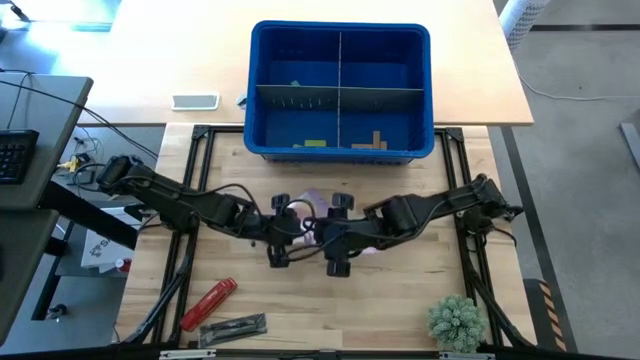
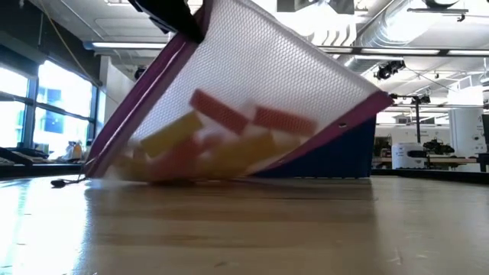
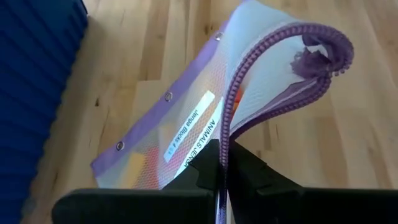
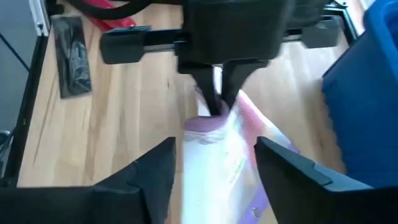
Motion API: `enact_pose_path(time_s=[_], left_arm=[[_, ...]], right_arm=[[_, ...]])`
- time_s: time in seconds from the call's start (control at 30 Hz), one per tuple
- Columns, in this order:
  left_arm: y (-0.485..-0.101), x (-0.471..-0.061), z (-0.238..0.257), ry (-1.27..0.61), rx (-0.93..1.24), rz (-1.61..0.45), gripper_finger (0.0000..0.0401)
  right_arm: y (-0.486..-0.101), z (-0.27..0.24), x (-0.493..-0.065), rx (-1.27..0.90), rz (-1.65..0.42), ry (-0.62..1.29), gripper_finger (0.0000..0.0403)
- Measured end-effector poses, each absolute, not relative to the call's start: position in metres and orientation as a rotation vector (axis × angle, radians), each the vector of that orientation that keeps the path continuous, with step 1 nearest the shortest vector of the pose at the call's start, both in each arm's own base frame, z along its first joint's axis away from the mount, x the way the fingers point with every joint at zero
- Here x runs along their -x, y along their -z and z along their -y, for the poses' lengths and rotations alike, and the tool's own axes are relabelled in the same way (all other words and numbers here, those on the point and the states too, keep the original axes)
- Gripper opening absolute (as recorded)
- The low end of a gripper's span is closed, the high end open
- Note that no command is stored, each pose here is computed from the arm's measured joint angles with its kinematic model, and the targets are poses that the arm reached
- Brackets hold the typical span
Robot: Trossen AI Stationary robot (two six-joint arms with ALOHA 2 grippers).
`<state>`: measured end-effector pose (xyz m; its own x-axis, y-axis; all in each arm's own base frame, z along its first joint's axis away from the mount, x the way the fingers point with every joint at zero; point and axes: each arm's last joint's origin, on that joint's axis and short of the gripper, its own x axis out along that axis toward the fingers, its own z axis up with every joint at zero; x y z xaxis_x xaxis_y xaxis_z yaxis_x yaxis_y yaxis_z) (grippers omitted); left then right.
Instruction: Sort blocks
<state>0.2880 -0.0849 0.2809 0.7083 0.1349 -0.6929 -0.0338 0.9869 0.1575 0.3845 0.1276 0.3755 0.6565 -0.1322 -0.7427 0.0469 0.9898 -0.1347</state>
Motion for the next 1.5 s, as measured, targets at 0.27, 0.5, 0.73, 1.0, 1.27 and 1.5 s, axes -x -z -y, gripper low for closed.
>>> enact_pose_path(time_s=[0.27,0.5,0.73,1.0,1.27,1.5], left_arm=[[-0.281,-0.290,0.080,-0.110,-0.133,-0.776,0.0000],[-0.282,-0.291,0.075,-0.132,-0.144,-0.774,0.0000],[-0.281,-0.291,0.075,-0.133,-0.158,-0.777,0.0000],[-0.281,-0.291,0.075,-0.133,-0.148,-0.775,0.0000],[-0.280,-0.289,0.077,-0.125,-0.097,-0.791,0.0004],[-0.289,-0.269,0.071,-0.145,-0.099,-0.854,0.0054]], right_arm=[[-0.345,-0.134,-0.404,0.167,-0.893,0.165,0.0234],[-0.325,-0.136,-0.415,0.179,-0.929,0.217,0.0235],[-0.302,-0.125,-0.430,0.212,-0.969,0.304,0.0233],[-0.300,-0.115,-0.429,0.168,-0.998,0.360,0.0152],[-0.300,-0.111,-0.429,0.098,-1.032,0.311,0.0013],[-0.303,-0.110,-0.427,0.044,-1.045,0.318,0.0004]])
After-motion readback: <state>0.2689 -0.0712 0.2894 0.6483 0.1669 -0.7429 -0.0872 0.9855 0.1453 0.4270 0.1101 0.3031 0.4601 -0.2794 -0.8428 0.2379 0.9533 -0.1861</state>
